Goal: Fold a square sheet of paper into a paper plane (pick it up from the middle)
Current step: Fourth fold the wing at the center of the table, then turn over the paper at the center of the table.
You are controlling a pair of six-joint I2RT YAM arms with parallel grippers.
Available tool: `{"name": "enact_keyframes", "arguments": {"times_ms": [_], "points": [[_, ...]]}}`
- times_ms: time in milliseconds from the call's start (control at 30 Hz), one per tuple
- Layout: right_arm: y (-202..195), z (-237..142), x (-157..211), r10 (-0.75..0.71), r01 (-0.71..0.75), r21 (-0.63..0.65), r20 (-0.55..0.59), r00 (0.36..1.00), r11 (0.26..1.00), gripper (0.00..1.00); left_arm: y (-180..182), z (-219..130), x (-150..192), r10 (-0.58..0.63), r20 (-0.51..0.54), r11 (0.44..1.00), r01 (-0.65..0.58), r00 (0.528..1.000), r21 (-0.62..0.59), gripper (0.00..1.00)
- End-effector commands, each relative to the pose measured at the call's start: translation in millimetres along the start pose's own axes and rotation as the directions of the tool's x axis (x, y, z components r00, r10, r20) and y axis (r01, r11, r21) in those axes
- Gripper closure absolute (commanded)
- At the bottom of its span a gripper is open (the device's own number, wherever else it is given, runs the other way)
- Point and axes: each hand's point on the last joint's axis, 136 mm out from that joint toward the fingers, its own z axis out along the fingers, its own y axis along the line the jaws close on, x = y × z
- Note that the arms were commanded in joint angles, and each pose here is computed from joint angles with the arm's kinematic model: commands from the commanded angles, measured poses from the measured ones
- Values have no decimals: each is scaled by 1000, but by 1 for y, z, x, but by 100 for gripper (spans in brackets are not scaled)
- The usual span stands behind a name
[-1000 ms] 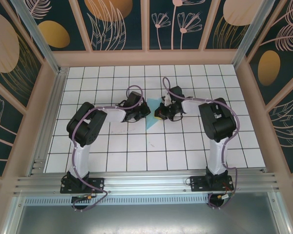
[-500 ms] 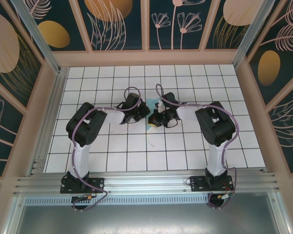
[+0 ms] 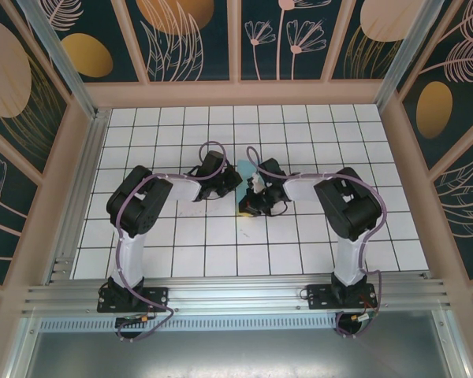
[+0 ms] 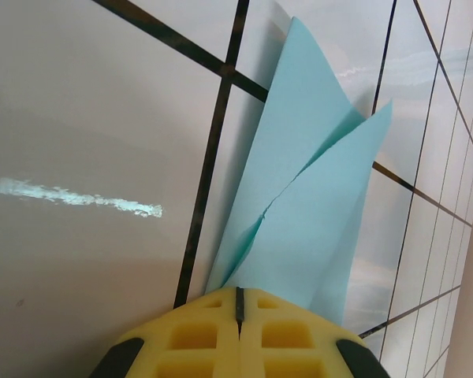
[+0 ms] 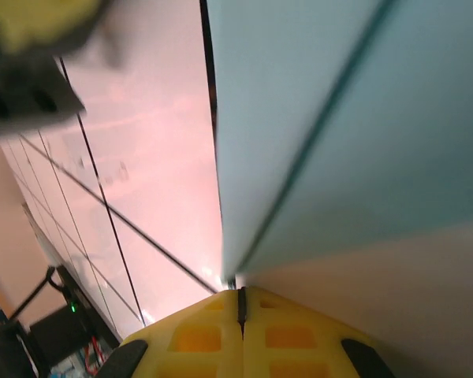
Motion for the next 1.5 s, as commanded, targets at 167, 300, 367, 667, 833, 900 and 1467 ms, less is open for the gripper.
{"name": "enact_keyframes", "arguments": {"times_ms": [167, 300, 367, 667, 833, 900, 1467], "points": [[11, -68, -26, 10, -12, 5, 212, 977, 1000, 88, 11, -10, 18, 30, -78, 998, -34, 997, -50, 94], [-21, -108, -61, 103, -112, 2, 380, 919, 994, 77, -38, -33, 9, 114, -46, 991, -110, 992, 81, 79], [-36, -122, -78, 128, -149, 14, 439, 889, 989, 72, -50, -44, 5, 142, -22, 984, -139, 990, 108, 72], [-35, -105, -116, 49, -61, 16, 398, 916, 998, 61, -21, -59, 9, 197, 7, 980, -197, 980, 10, 60], [-22, -88, -129, 6, 6, -30, 359, 933, 1000, 63, -18, -53, 17, 203, -31, 979, -202, 979, 34, 63], [-20, -85, -136, -5, 19, -37, 359, 933, 999, 65, -16, -51, 18, 202, -41, 979, -201, 978, 28, 65], [-20, -53, -161, -8, 37, -93, 290, 957, 995, 76, -7, -54, 13, 183, -19, 983, -183, 983, -32, 60]]}}
